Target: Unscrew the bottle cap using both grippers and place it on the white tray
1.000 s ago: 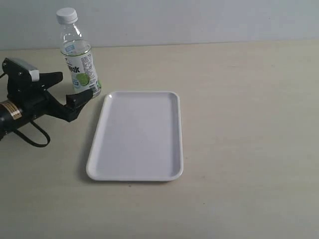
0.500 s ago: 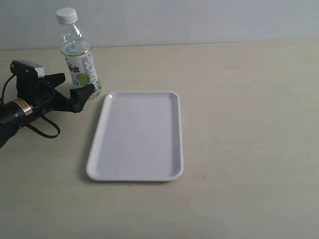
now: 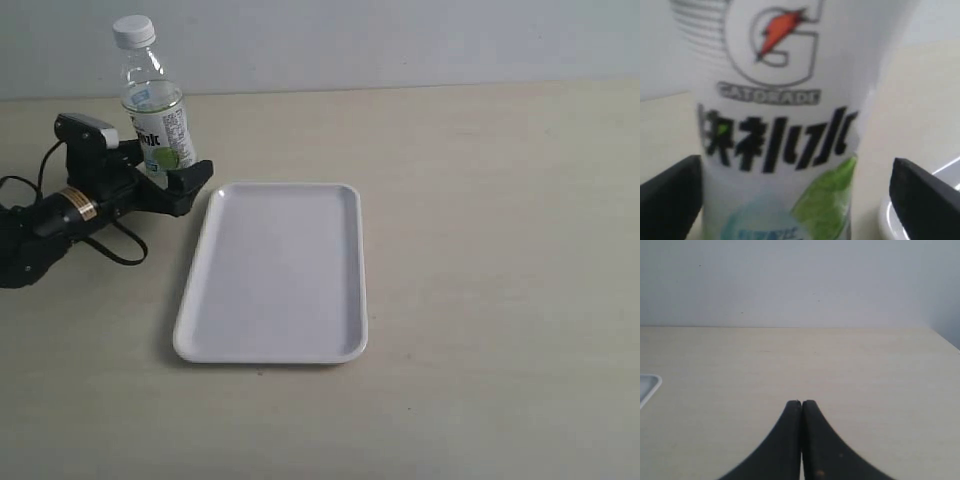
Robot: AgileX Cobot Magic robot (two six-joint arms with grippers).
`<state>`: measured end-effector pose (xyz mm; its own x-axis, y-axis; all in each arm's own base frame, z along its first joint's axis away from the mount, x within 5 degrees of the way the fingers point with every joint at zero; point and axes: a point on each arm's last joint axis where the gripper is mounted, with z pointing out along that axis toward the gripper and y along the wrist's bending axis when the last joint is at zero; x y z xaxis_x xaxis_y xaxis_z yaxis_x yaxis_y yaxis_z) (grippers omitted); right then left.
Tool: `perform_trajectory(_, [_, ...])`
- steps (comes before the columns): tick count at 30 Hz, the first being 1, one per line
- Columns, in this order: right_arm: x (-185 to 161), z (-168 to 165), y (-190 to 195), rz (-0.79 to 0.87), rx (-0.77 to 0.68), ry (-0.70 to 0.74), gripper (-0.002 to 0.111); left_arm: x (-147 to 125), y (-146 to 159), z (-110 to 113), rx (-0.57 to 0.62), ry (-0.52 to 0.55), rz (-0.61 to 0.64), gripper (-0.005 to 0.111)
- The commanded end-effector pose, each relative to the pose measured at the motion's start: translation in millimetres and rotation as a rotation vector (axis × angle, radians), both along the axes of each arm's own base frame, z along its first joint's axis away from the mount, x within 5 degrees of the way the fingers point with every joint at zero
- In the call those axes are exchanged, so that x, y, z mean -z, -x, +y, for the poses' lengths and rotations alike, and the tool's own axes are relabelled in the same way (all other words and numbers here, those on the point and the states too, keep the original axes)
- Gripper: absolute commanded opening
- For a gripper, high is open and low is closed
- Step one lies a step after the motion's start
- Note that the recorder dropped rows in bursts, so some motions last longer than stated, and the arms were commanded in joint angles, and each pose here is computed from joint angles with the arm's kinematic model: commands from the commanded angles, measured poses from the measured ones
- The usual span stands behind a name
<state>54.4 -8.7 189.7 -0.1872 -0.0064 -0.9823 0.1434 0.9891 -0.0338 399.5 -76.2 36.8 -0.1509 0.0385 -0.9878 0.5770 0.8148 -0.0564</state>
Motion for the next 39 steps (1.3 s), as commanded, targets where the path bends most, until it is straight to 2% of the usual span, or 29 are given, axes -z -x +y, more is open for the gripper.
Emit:
perform_trajectory(1, [1, 0, 0, -0.005, -0.004, 0.009, 0.0, 5, -7, -9, 0.009, -0.021, 0.006, 0.095])
perform_trajectory(14, [1, 0, 0, -0.005, -0.004, 0.009, 0.0, 6, -9, -8, -0.012, -0.023, 0.015, 0.094])
perform_trajectory(16, [1, 0, 0, -0.005, -0.004, 0.009, 0.0, 6, -9, -8, -0.011, -0.027, 0.012, 0.082])
perform_trajectory(20, [1, 0, 0, -0.005, -0.004, 0.007, 0.0, 6, -9, -8, -0.01, -0.029, 0.01, 0.021])
perform_trajectory(21, [1, 0, 0, -0.005, -0.004, 0.007, 0.0, 6, -9, -8, -0.01, -0.029, 0.01, 0.0])
perform_trajectory(25, [1, 0, 0, -0.005, -0.004, 0.009, 0.0, 3, -9, -9, 0.005, -0.048, -0.01, 0.001])
perform_trajectory(31, [1, 0, 0, -0.005, -0.004, 0.009, 0.0, -16, -4, -20, 0.172, -0.109, -0.075, 0.0])
perform_trajectory(39, [1, 0, 0, -0.005, -0.004, 0.007, 0.0, -24, 2, -19, 0.176, -0.147, -0.106, 0.0])
